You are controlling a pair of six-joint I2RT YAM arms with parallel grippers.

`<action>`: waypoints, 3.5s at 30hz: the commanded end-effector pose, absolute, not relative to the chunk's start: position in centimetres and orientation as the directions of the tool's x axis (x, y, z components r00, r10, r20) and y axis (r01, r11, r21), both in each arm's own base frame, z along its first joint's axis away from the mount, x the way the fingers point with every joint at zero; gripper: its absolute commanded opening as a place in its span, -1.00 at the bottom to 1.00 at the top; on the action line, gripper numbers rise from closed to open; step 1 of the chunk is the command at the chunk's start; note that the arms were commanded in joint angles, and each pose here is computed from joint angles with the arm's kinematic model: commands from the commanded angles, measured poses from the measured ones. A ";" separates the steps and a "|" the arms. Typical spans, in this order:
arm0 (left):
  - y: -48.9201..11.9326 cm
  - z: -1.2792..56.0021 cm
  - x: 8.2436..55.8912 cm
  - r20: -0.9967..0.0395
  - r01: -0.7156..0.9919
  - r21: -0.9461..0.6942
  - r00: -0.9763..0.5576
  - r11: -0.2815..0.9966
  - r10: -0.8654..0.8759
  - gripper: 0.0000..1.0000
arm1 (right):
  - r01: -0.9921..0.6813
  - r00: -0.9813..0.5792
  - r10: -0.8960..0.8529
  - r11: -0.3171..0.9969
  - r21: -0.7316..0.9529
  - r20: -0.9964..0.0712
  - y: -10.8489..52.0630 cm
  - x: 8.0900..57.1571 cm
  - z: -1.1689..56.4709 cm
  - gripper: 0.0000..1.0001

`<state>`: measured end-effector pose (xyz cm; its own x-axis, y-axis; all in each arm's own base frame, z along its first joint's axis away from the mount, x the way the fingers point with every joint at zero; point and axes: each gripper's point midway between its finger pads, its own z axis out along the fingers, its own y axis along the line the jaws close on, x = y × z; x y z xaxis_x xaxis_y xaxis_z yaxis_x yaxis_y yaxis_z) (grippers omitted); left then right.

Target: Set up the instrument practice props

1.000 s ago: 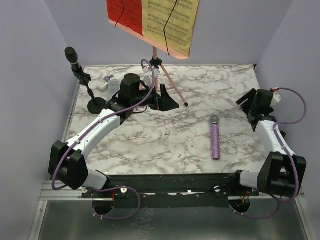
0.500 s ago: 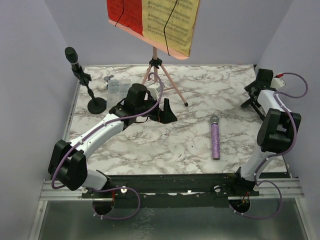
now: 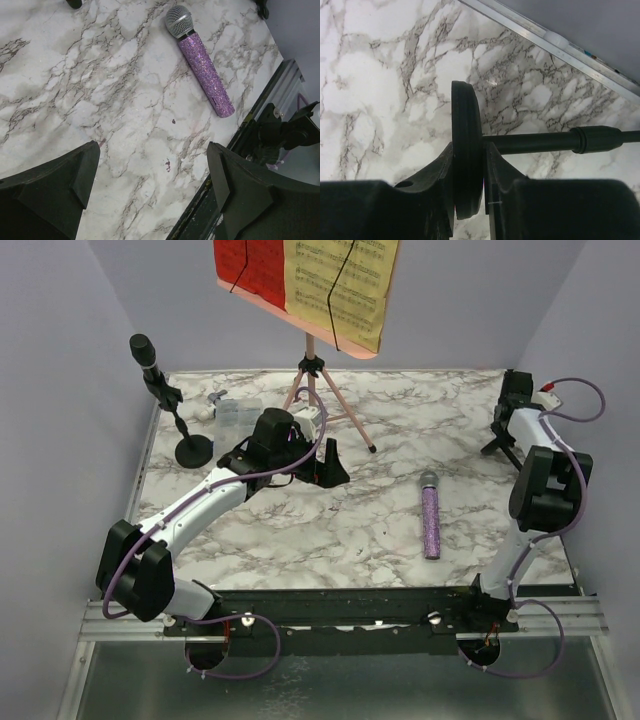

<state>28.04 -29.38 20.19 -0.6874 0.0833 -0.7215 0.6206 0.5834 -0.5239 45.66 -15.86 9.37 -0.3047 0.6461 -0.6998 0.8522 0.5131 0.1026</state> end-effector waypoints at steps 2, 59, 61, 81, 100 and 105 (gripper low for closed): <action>-28.8 20.5 28.6 -0.746 0.624 -0.478 -0.660 0.618 0.089 0.91 | 0.854 -0.343 0.546 0.520 -0.013 -0.764 -13.6 44.3 13.4 -0.99; -22.2 20.5 34.4 -0.299 0.059 -0.924 -0.726 0.377 -0.619 0.98 | -0.930 0.358 -0.146 0.034 -0.367 -0.922 35.8 12.9 19.6 -1.00; -22.8 19.8 34.5 -0.286 0.041 -0.924 -0.734 0.380 -0.616 0.98 | -0.929 0.360 -0.144 0.038 -0.369 -0.922 35.7 12.8 19.8 -0.99; -24.3 19.8 36.3 -0.377 0.112 -0.895 -0.707 0.432 -0.598 -0.39 | -0.915 0.393 -0.167 0.031 -0.403 -0.904 35.9 12.1 20.1 -0.99; -24.0 30.7 30.1 -0.895 0.766 -0.410 -0.234 0.495 -0.379 -1.00 | -0.784 0.202 -0.244 0.541 -0.306 -0.949 32.0 20.6 18.0 0.99; -26.1 29.2 28.0 -0.940 0.824 -0.278 -0.129 0.494 -0.316 -1.00 | -0.756 -0.091 -0.125 0.654 -0.014 -0.988 31.4 20.6 16.1 1.00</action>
